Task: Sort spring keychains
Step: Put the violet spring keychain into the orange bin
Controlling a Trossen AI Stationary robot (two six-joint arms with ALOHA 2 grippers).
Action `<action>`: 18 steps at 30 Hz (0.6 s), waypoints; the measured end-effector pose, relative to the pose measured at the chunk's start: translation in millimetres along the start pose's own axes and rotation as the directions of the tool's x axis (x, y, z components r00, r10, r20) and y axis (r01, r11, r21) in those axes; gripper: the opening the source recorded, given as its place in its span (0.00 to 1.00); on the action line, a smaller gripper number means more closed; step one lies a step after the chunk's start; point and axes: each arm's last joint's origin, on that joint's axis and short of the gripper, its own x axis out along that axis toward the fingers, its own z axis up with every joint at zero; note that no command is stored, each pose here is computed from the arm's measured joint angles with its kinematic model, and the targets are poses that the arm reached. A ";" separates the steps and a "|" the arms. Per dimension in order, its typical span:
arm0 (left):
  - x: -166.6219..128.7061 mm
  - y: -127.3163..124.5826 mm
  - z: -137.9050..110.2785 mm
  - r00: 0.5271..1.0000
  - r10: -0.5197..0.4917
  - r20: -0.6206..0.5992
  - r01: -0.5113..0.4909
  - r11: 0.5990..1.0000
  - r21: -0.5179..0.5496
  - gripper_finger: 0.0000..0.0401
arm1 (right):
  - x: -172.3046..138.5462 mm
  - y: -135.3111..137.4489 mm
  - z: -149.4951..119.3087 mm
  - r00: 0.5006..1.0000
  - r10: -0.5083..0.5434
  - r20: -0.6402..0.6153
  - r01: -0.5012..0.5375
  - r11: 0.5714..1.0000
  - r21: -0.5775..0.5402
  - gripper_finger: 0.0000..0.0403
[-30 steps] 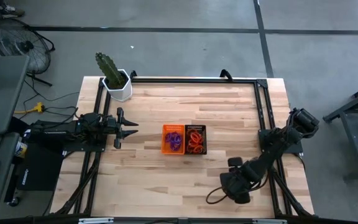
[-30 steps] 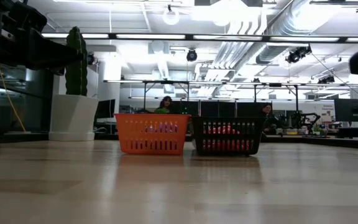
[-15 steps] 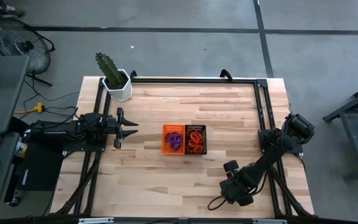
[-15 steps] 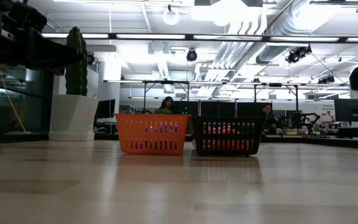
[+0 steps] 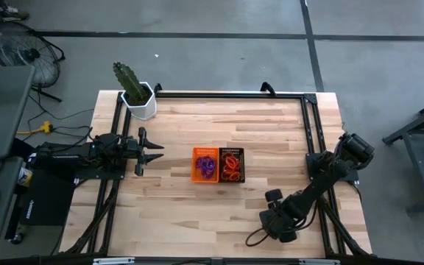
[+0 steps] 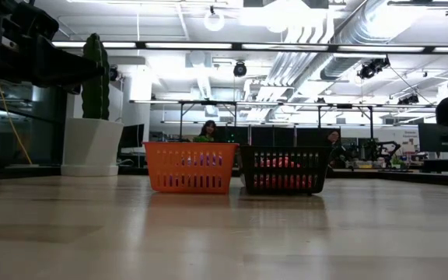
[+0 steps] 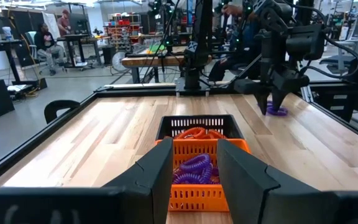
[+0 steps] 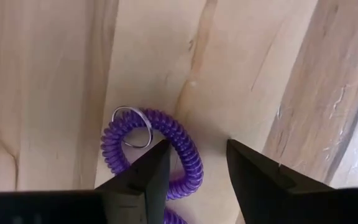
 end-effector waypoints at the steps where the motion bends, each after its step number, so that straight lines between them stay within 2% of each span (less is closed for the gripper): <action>1: 0.0 0.0 0.0 1.000 0.000 0.000 0.000 1.000 0.000 0.30 | 0.1 -0.1 -0.1 1.000 0.000 0.000 0.000 1.000 0.006 0.37; 10: 0.0 0.0 0.0 1.000 0.000 0.000 0.000 1.000 0.000 0.30 | 1.1 -0.6 0.1 1.000 0.001 0.000 -0.001 0.999 0.054 0.20; 18: 0.0 0.0 0.0 1.000 0.000 0.000 0.000 1.000 0.000 0.30 | -1.8 -4.1 6.2 1.000 0.017 0.010 -0.018 0.992 0.125 0.09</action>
